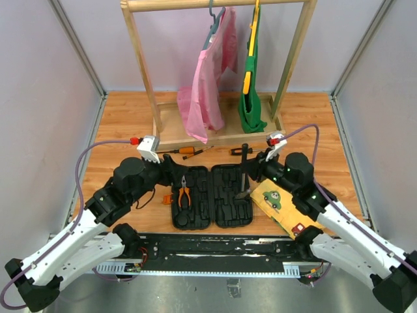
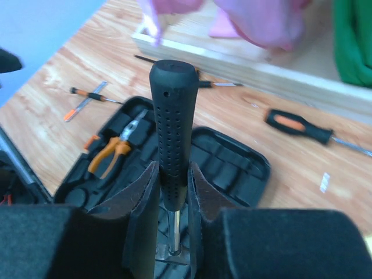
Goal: Sort the tools into containers
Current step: Pick up the hammer at the center of the board, then place the hammer in the storage box.
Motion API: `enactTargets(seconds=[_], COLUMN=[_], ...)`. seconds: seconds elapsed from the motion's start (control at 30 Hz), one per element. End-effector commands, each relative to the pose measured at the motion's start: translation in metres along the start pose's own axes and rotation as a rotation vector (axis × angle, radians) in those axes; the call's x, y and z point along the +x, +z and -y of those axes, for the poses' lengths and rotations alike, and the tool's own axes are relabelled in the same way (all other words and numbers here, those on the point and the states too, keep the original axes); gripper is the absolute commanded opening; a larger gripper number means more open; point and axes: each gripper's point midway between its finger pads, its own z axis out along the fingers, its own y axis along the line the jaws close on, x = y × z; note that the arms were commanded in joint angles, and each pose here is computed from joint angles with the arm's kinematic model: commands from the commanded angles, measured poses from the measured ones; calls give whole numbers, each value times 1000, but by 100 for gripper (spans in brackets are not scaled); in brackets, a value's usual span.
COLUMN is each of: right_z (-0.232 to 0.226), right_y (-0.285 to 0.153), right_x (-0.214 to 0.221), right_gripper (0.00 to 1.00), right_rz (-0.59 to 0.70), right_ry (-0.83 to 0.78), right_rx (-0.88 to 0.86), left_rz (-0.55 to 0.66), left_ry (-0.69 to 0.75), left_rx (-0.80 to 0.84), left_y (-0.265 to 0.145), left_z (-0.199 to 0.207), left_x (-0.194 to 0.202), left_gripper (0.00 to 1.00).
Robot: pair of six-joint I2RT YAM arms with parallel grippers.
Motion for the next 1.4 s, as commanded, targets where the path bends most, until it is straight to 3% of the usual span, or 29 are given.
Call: enactTargets(seconds=[0.0, 0.33, 0.6, 0.83, 1.1, 1.37], right_z=[-63, -159, -172, -167, -143, -129], right_y=[14, 44, 56, 53, 52, 56], right_x=[-57, -25, 11, 33, 50, 55], right_gripper=[1, 1, 1, 0, 1, 1], right_rz=[225, 240, 202, 160, 6, -53], right_ry=[-109, -604, -1027, -1330, -1538, -1584], right_rx=[-202, -506, -699, -815, -836, -785], left_rz=[96, 113, 57, -77, -283, -326], left_ry=[-14, -31, -20, 9, 27, 15], left_rx=[100, 178, 182, 188, 200, 245], left_y=[-10, -23, -29, -24, -6, -1], left_z=[27, 44, 44, 41, 42, 51], left_x=[-37, -50, -40, -9, 33, 42], left_gripper=[60, 61, 61, 61, 58, 56])
